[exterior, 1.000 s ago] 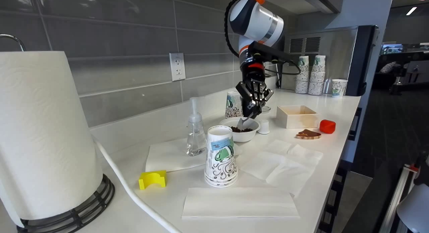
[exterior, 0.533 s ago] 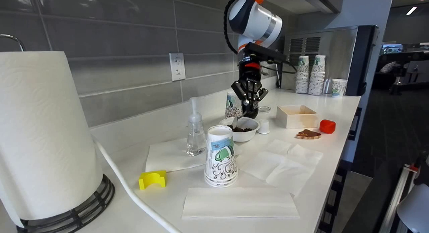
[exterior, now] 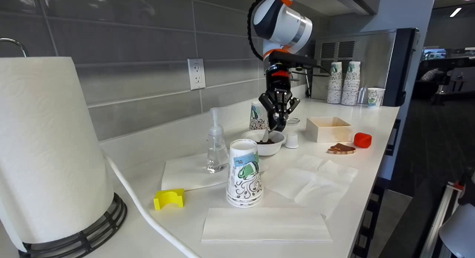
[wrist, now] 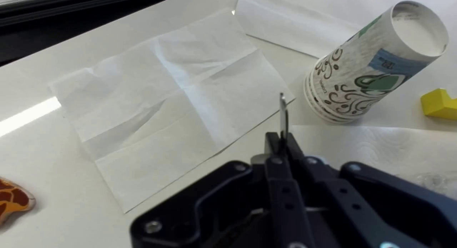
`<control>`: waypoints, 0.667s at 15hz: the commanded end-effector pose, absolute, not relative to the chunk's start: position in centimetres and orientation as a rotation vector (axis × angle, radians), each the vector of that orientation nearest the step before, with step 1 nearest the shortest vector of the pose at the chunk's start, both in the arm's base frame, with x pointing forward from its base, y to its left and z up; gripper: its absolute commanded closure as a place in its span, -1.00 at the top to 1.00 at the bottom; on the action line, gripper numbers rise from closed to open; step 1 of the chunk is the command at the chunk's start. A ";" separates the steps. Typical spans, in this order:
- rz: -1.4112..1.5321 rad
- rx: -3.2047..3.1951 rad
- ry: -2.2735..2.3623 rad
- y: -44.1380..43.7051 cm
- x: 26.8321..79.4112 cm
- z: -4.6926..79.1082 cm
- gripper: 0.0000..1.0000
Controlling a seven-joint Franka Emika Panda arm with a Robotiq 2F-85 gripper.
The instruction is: Use the cake spatula to stir the contents in the white bowl.
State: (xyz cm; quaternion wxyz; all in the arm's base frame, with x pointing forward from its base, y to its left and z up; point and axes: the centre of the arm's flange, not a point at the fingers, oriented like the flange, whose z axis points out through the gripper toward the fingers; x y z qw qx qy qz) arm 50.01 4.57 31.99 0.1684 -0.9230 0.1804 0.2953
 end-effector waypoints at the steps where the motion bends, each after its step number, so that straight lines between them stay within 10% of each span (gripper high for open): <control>1: 0.923 -2.656 0.525 4.6 50.0 32.4 -0.98; 10: 1.082 -2.605 0.377 5.5 49.4 31.9 -0.98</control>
